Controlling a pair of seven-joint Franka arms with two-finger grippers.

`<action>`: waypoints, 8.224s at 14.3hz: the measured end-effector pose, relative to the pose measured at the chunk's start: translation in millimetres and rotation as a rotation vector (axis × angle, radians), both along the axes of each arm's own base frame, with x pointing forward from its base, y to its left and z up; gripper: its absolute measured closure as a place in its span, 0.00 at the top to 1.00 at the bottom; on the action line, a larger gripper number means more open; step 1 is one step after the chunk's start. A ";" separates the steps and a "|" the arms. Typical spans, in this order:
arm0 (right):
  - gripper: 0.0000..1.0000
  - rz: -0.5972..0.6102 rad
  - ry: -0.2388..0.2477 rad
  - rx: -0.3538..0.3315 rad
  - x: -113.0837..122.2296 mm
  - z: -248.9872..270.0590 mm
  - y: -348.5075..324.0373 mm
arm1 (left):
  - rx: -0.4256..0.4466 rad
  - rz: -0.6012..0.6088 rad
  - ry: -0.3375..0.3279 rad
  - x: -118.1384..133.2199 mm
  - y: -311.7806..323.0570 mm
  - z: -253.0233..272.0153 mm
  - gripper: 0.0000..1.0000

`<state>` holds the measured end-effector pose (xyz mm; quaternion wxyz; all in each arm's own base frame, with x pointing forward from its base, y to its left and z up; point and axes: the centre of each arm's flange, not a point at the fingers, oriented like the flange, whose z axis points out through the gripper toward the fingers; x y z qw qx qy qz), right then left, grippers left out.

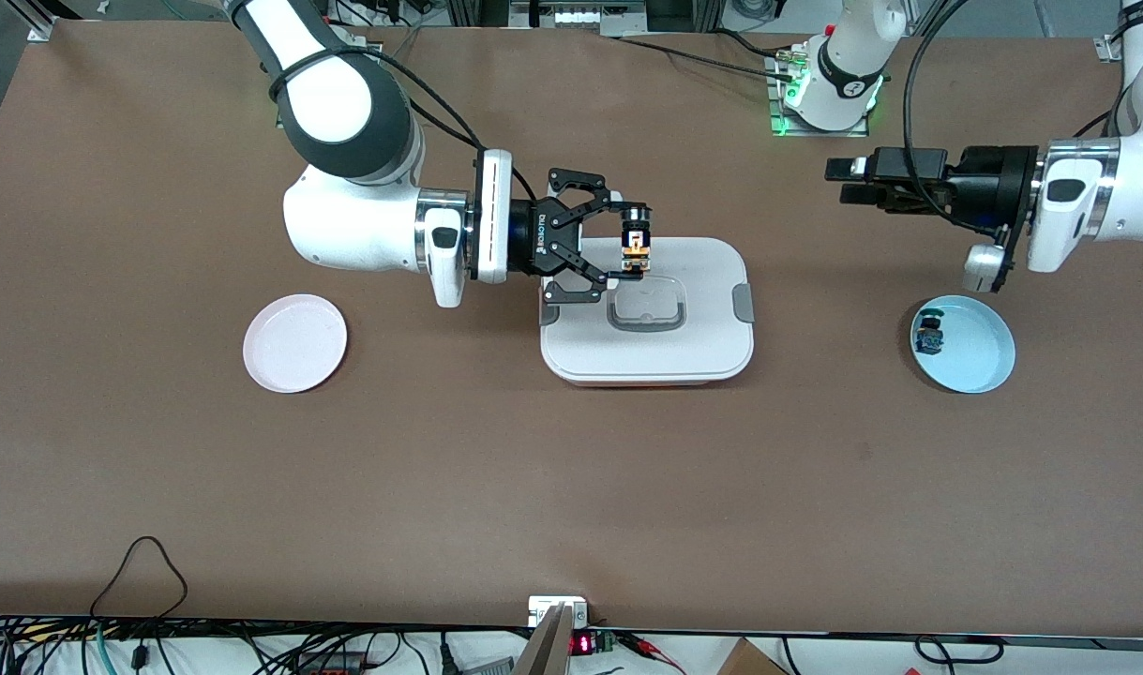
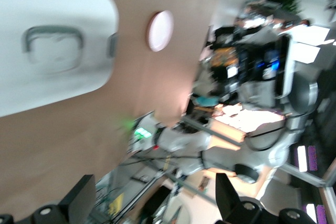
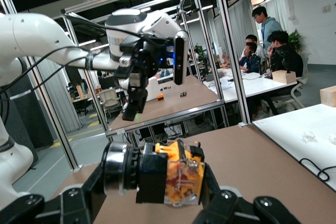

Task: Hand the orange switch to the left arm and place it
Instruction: 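Hold the switch with the right gripper while the left gripper grasps it, then open the right gripper and withdraw while the left gripper pulls the switch, then lower the switch onto the blue plate with the left gripper, then open the left gripper and raise it away from the blue plate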

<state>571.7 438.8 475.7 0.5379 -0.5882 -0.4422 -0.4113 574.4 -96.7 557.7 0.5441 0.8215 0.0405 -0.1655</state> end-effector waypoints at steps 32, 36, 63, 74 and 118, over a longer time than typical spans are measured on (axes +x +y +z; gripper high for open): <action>0.77 -0.027 0.031 0.093 -6.7 1.6 10.6 | -0.220 0.276 0.074 1.3 -167.0 -49.4 0.42; 1.00 -0.049 0.061 0.141 -6.7 6.6 11.6 | -0.220 0.273 0.076 0.4 -168.6 -50.2 0.42; 1.00 0.048 -0.004 -0.143 68.8 -29.9 -242.7 | 0.619 -0.550 -0.532 16.8 -32.6 -101.9 0.42; 1.00 -0.114 0.728 -0.716 42.8 -22.3 -312.6 | 0.712 -1.235 -0.712 27.6 114.6 -171.0 0.42; 1.00 -0.994 0.968 -1.277 -1.3 99.8 -432.5 | 0.802 -0.982 -0.458 38.2 125.4 -96.8 1.00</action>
